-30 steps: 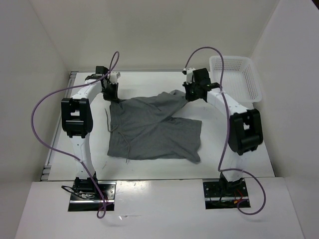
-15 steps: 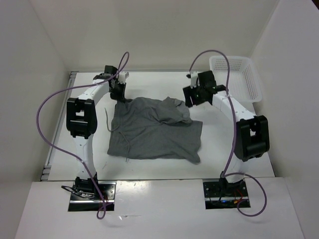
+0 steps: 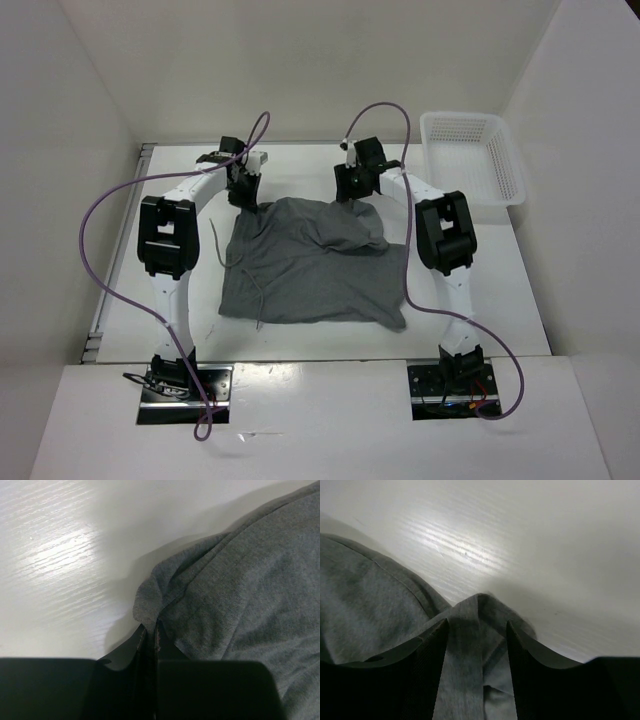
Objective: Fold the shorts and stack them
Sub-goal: Flatten the shorts out
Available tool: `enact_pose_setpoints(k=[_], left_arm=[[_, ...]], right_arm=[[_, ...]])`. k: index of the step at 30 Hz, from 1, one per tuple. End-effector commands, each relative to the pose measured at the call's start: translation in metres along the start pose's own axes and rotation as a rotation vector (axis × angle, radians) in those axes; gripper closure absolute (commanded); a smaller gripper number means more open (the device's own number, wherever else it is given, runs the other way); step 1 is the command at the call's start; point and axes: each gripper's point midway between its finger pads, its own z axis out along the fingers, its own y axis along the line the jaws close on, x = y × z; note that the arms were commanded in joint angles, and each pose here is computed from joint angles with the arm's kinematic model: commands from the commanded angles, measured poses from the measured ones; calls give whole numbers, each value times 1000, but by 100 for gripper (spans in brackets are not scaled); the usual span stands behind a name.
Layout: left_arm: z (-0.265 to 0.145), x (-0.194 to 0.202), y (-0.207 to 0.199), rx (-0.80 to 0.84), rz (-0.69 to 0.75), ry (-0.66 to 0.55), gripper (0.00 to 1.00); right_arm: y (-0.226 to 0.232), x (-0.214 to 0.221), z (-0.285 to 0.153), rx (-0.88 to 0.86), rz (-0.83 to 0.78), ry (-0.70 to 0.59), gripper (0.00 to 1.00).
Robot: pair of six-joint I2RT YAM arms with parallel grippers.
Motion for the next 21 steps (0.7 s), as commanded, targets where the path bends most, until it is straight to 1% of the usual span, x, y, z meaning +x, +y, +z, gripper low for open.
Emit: enact_pose_setpoints(k=[1, 2, 4, 8, 10, 11, 12, 13, 17, 18, 19, 21], left_arm=[[-13, -7, -7, 13, 12, -15, 91], [-11, -8, -7, 13, 12, -15, 91], [-13, -10, -7, 13, 12, -15, 91], [-13, -10, -7, 13, 12, -15, 91], [-13, -10, -9, 22, 12, -15, 91], [-13, -10, -9, 22, 12, -15, 91], [-12, -6, -8, 22, 9, -7, 91], [-12, -6, -8, 22, 9, -6, 91], [-10, -2, -5, 3, 7, 5, 93], [-10, -2, -5, 3, 7, 5, 93], [-8, 2, -5, 4, 5, 14, 95], [-8, 2, -5, 4, 5, 14, 97]], right_arm=[[17, -32, -4, -30, 28, -74, 44], [18, -27, 1, -40, 39, -61, 44], [27, -9, 5, -70, 58, -18, 41], [25, 10, 13, -65, 92, 24, 40], [26, 10, 16, -74, 92, 26, 47], [27, 2, 15, -77, 87, 5, 52], [26, 8, 20, -75, 90, 18, 60], [27, 13, 24, -84, 113, 32, 61], [32, 22, 27, -115, 131, 55, 61], [33, 22, 27, -115, 141, 56, 65], [33, 22, 27, -115, 141, 56, 73], [31, 21, 27, -106, 141, 54, 86]])
